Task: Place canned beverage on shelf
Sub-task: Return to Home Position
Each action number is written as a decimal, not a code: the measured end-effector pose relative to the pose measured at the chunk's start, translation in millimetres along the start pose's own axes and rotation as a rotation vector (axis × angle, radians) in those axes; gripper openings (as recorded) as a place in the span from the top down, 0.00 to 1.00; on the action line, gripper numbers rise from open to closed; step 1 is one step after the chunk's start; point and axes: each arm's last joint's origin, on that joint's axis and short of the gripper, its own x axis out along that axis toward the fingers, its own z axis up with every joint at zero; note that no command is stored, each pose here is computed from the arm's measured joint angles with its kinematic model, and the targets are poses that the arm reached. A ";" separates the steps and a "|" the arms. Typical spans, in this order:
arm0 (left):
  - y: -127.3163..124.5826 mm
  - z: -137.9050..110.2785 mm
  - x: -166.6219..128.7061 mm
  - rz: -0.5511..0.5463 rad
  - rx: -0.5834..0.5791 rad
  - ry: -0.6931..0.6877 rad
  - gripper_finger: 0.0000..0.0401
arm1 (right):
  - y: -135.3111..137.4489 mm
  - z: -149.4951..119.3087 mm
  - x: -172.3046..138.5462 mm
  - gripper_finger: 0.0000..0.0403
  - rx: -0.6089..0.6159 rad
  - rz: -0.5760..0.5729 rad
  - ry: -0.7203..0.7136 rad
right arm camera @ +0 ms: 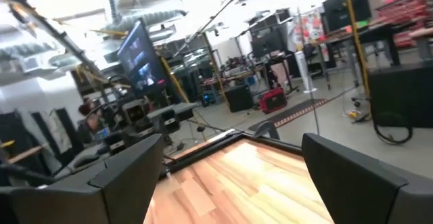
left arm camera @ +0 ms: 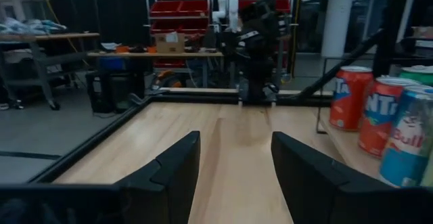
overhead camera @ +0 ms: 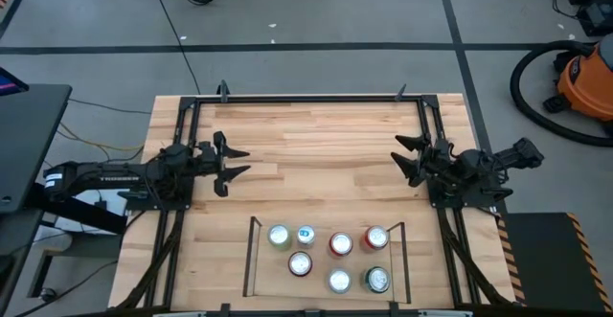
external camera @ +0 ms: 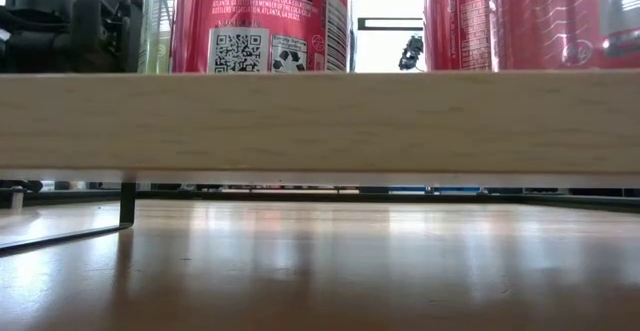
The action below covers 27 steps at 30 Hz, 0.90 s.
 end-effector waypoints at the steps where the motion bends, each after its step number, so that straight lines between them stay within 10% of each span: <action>1: -0.2 -0.2 0.0 -0.007 -0.002 0.002 0.52 | -0.7 -0.2 0.4 0.10 0.009 -0.008 0.000; 10: -2.4 2.9 -0.5 -0.085 -0.065 -0.027 0.52 | -7.1 1.4 1.0 0.10 0.024 -0.185 -0.036; 27: -2.4 0.6 -0.3 -0.081 -0.181 0.001 0.52 | -6.6 1.3 1.1 0.10 0.024 -0.168 -0.033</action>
